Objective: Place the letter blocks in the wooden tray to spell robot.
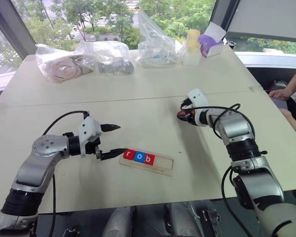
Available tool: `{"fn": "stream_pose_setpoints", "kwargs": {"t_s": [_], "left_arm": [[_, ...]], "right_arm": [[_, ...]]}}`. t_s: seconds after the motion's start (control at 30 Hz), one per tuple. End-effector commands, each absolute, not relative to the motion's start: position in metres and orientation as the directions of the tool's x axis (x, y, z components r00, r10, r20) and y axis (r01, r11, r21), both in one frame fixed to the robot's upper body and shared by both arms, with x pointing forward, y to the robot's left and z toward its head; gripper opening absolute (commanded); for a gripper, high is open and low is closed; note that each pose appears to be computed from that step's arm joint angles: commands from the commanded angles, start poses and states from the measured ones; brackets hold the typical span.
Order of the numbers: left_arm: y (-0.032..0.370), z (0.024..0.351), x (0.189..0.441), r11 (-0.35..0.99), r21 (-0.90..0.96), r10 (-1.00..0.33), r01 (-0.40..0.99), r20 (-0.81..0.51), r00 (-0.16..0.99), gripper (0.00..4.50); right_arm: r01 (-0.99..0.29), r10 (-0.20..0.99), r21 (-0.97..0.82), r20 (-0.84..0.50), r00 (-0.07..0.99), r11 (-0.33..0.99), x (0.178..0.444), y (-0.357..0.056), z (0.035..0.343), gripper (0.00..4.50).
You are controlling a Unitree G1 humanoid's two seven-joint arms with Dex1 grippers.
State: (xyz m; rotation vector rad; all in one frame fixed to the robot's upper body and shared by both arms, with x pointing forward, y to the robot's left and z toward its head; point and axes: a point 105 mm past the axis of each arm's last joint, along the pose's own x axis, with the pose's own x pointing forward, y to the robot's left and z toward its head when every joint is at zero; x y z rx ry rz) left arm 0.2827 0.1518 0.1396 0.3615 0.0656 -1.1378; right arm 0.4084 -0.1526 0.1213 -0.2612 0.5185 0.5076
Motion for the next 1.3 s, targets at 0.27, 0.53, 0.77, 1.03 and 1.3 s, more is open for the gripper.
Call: {"fn": "stream_pose_setpoints", "kwargs": {"t_s": [0.27,0.53,0.77,1.03,1.3], "left_arm": [[0.146,0.143,0.281,0.349,0.274,-0.886,0.896,-0.215,0.410,4.50],[0.145,0.138,0.280,0.338,0.258,-0.891,0.905,-0.222,0.396,4.50],[0.141,0.138,0.284,0.328,0.259,-0.897,0.908,-0.217,0.386,4.50],[0.143,0.141,0.286,0.337,0.271,-0.892,0.902,-0.214,0.398,4.50],[0.142,0.142,0.288,0.348,0.278,-0.889,0.896,-0.206,0.409,4.50]], "right_arm": [[-0.383,0.317,-0.034,-0.499,0.807,0.923,0.369,-0.169,0.157,1.15],[-0.247,0.239,0.057,-0.527,0.816,0.967,0.269,-0.175,0.116,4.46],[-0.186,0.201,0.084,-0.550,0.811,0.979,0.259,-0.176,0.103,4.46],[-0.284,0.188,-0.109,-0.523,0.831,0.953,0.280,-0.180,0.136,4.46],[-0.536,0.373,-0.254,-0.484,0.791,0.805,0.293,-0.151,0.145,4.46]]}}
